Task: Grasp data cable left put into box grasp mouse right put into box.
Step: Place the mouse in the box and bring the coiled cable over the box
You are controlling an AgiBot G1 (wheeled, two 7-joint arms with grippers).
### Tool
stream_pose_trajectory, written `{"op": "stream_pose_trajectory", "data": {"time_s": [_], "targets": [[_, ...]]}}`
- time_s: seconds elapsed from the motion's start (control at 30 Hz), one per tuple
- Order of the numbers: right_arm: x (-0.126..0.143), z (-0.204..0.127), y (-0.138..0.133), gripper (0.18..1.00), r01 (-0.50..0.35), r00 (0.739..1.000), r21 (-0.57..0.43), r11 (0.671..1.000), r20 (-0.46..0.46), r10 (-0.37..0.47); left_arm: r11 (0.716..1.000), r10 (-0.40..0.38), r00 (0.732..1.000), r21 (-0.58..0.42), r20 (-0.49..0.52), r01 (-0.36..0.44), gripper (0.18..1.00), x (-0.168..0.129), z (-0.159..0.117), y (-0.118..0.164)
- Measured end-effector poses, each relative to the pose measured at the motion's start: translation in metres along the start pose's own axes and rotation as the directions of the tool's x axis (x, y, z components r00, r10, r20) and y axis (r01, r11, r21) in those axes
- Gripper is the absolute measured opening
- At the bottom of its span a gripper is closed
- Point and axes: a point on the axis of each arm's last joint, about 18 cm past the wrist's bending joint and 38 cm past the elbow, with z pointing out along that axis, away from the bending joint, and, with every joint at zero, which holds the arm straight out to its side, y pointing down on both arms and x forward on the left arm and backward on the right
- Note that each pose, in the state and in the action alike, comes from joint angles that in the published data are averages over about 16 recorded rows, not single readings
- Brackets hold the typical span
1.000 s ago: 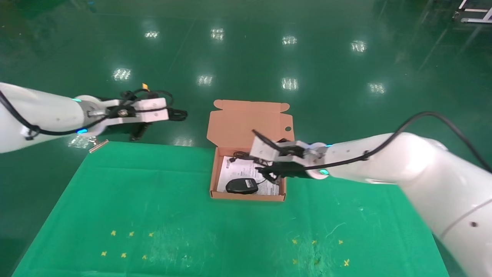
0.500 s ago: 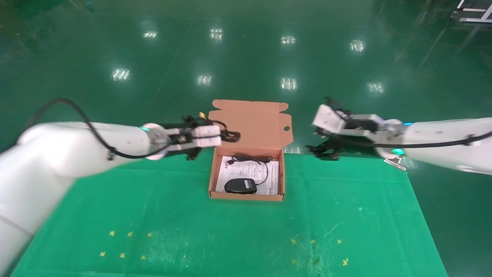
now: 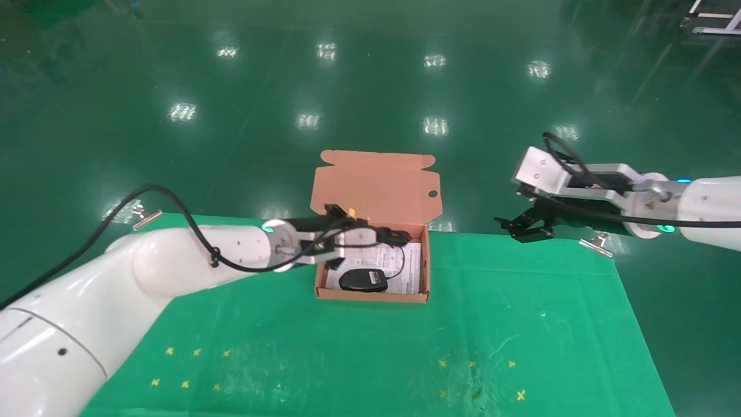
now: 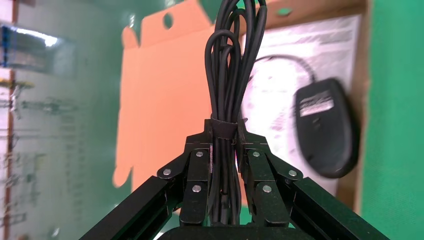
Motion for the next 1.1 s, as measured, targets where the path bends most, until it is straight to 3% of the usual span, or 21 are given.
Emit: {"op": "stream_pose_trajectory", "data": {"time_s": [0.23, 0.7, 0.87, 1.1], "targets": [[0.003, -0.013, 0.0, 0.987, -0.01, 1.0, 0.001, 1.0, -0.007, 0.01, 0.999, 0.008, 0.999, 0.041, -0.031, -0.006, 0.265, 0.017, 0.006, -0.007], [0.005, -0.017, -0.002, 1.001, -0.014, 1.0, 0.007, 1.0, -0.015, 0.014, 0.999, 0.005, 0.999, 0.051, -0.037, -0.003, 0.315, 0.02, 0.005, -0.006], [0.016, -0.022, -0.007, 1.001, -0.012, 0.999, 0.024, 1.0, -0.044, 0.013, 0.999, -0.005, 1.0, 0.05, -0.007, 0.006, 0.367, 0.005, -0.002, -0.003], [0.041, -0.037, -0.019, 1.001, 0.024, 0.994, 0.049, 0.999, -0.104, -0.018, 0.999, -0.03, 0.997, 0.045, 0.077, 0.026, 0.489, -0.037, -0.023, 0.006]]}}
